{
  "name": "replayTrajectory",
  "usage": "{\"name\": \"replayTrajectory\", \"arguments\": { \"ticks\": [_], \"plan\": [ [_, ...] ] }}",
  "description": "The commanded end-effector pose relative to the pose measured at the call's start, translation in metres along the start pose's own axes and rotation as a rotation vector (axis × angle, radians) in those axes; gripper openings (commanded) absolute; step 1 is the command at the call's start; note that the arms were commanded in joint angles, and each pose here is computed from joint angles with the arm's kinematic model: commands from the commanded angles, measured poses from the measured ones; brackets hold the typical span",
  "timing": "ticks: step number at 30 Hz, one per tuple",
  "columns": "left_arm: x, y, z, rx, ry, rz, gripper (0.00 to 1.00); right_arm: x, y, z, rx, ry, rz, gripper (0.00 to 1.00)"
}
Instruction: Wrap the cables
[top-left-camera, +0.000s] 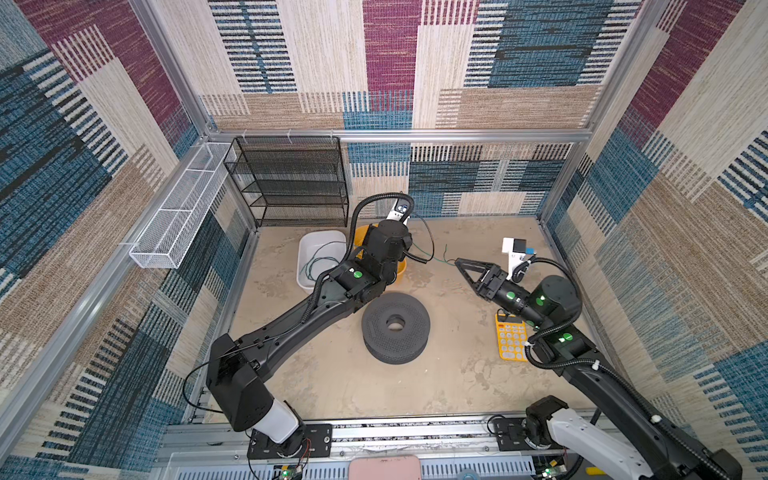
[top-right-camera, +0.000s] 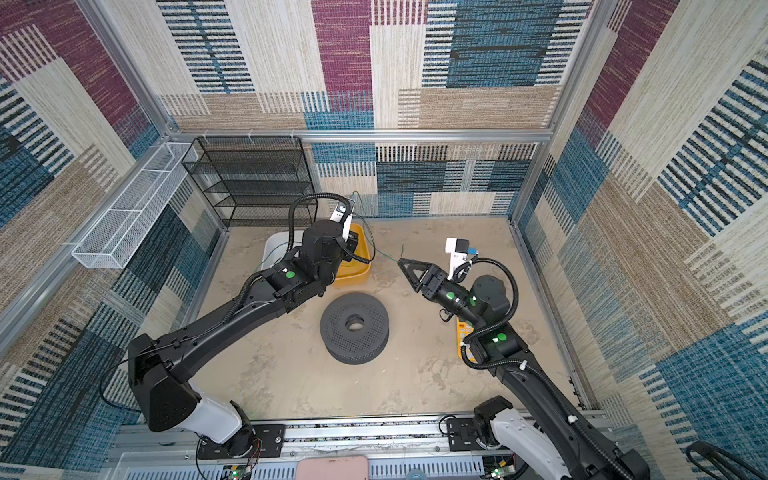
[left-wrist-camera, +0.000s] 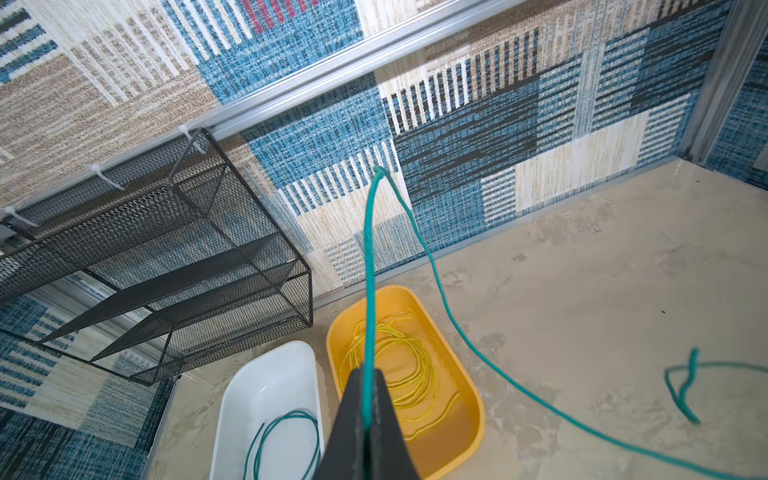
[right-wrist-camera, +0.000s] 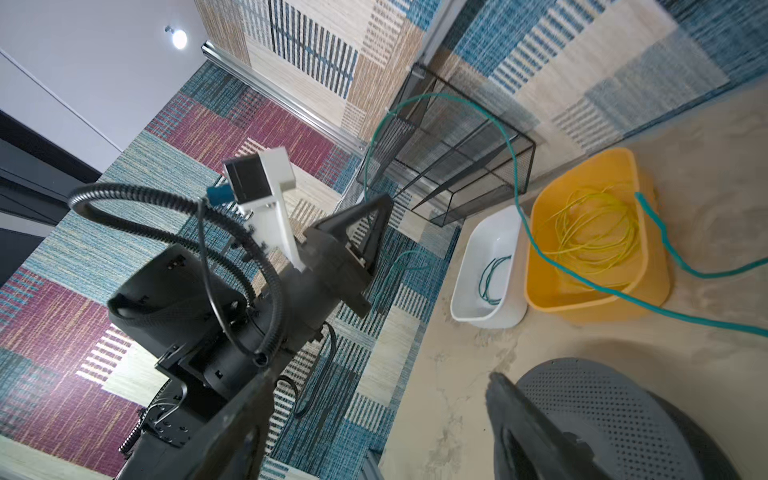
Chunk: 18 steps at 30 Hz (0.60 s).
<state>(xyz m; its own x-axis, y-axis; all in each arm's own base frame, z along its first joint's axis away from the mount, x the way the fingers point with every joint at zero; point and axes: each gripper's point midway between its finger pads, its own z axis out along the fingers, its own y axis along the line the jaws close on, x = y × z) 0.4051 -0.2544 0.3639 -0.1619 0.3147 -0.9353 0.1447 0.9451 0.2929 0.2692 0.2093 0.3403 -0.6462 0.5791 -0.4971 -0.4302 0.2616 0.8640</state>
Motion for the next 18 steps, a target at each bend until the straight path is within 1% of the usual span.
{"name": "replayTrajectory", "arguments": {
  "ticks": [1,6,9,11,13,15,17,18],
  "plan": [
    [-0.013,0.010,-0.003,-0.040,-0.049,-0.096,0.00,-0.007,0.005,0.008,-0.079,-0.086,0.113,0.85],
    [-0.010,0.014,-0.012,-0.018,-0.054,-0.144,0.00,-0.015,-0.019,0.024,-0.056,-0.151,0.222,0.88],
    [-0.009,0.015,-0.016,-0.008,-0.059,-0.161,0.00,-0.018,-0.021,0.042,-0.065,-0.136,0.279,0.88],
    [-0.008,0.015,-0.018,0.004,-0.058,-0.172,0.00,-0.021,-0.028,0.054,-0.034,-0.140,0.305,0.88],
    [-0.007,0.015,-0.021,0.015,-0.065,-0.187,0.00,-0.025,-0.038,0.063,0.000,-0.157,0.330,0.85],
    [-0.008,0.015,-0.024,0.031,-0.075,-0.195,0.00,-0.030,-0.045,0.071,0.022,-0.179,0.340,0.79],
    [-0.009,0.017,-0.027,0.033,-0.079,-0.199,0.00,-0.039,-0.049,0.075,0.046,-0.216,0.322,0.72],
    [-0.009,0.017,-0.029,0.035,-0.083,-0.197,0.00,-0.041,-0.051,0.081,0.069,-0.210,0.313,0.71]
  ]
}}
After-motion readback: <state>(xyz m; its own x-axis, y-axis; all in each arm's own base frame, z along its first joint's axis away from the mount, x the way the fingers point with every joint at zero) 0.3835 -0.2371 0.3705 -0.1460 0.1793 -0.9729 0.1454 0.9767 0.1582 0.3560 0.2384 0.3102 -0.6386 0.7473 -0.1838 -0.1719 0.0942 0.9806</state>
